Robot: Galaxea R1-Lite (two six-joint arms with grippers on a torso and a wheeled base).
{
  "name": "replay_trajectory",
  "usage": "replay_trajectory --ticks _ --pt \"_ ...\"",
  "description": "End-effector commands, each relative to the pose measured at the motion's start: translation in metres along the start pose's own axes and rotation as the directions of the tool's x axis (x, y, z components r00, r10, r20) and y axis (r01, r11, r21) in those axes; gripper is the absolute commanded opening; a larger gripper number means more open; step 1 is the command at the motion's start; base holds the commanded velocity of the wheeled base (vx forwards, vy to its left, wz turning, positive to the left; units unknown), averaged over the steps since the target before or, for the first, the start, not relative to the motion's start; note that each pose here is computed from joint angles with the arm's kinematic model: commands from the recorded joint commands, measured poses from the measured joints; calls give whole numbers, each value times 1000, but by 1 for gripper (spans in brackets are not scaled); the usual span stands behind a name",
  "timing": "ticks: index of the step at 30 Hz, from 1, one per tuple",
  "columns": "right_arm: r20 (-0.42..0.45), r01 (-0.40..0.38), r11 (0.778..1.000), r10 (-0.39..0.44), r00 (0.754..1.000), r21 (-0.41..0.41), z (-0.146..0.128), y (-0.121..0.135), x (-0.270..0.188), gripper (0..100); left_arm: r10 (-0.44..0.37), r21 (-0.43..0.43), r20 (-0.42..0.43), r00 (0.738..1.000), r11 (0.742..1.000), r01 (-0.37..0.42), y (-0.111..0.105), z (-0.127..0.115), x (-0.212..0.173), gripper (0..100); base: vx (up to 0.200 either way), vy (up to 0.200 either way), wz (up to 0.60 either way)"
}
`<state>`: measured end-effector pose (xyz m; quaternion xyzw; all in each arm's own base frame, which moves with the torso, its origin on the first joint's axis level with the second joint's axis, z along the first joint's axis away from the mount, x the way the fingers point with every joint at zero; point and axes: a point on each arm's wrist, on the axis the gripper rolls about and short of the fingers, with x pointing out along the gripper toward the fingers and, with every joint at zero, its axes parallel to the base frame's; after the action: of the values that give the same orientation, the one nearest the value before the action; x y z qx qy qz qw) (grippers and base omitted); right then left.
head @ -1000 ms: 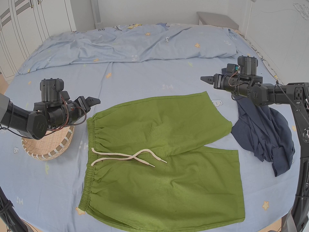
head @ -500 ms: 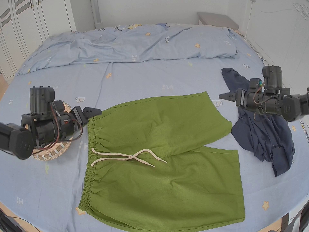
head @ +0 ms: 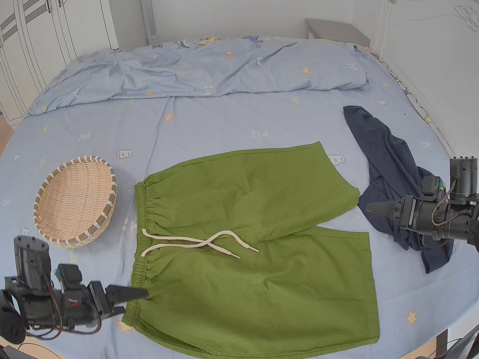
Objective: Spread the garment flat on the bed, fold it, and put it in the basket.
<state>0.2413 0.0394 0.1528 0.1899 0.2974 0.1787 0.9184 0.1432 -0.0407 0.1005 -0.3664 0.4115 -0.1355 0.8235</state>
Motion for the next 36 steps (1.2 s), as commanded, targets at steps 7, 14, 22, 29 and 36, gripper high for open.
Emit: replay_trajectory --ticks 7,14,22,29,36 --pt "54 -33 999 33 998 -8 -15 6 -32 100 60 -19 -94 994 998 -62 32 -32 -10 100 0 0 0" --pt "44 -30 1000 31 999 -8 -17 6 -30 100 161 -66 -181 970 982 -176 48 -23 16 100 0 0 0" --pt "44 -28 1000 28 999 -4 -18 4 -30 100 157 -42 -167 973 985 -166 53 -21 24 100 0 0 0" --pt "43 -26 1000 26 999 -1 -18 4 -30 100 154 -46 -137 979 986 -161 55 -13 35 100 0 0 0" --pt "43 -26 1000 26 999 -1 -18 4 -30 100 131 -38 -106 986 990 -136 55 -10 38 0 0 0 0"
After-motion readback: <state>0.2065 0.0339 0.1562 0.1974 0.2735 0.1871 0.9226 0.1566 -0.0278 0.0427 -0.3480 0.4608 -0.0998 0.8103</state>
